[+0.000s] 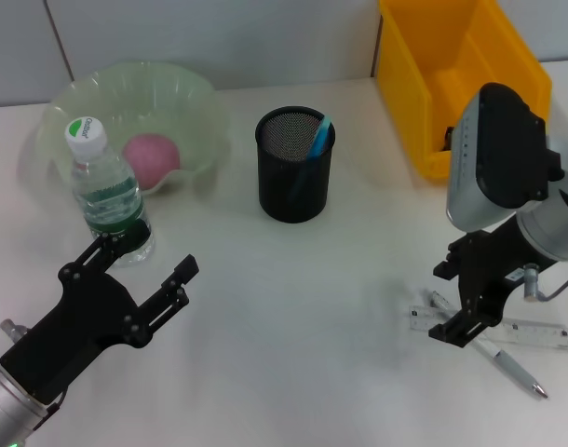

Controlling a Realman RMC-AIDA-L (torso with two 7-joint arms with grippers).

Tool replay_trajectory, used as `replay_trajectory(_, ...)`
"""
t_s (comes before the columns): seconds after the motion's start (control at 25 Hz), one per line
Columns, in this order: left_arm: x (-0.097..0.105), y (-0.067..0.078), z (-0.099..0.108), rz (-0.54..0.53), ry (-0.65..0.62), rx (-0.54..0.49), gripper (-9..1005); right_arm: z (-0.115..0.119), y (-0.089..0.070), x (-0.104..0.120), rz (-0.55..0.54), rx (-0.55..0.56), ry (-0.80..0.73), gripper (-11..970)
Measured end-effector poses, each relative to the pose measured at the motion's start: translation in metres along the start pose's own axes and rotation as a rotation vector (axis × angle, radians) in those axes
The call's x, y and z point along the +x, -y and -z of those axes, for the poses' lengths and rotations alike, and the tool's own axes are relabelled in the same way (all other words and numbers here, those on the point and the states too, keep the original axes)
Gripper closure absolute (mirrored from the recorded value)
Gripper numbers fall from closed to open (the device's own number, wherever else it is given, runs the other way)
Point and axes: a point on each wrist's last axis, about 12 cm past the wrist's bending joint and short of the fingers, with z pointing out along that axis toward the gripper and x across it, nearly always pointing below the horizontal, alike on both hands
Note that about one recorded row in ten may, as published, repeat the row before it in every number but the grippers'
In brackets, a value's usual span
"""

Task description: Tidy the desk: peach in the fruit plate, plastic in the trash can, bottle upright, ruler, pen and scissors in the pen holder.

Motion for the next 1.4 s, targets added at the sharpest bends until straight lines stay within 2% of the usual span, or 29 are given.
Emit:
replay_trajectory(0.56, 0.000, 0.003, 0.005, -0.002, -0.002, 0.027, 258, -0.012, 0.002, -0.004, -0.003, -0.016, 0.004, 144)
replay_trajectory(0.88, 0.000, 0.009, 0.008, -0.035, -0.062, 0.218, 258, -0.018, 0.004, -0.005, -0.012, -0.020, 0.003, 145)
replay_trajectory(1.4, 0.000, 0.009, 0.008, -0.031, -0.068, 0.231, 258, -0.023, 0.002, -0.010, 0.006, -0.036, 0.017, 145)
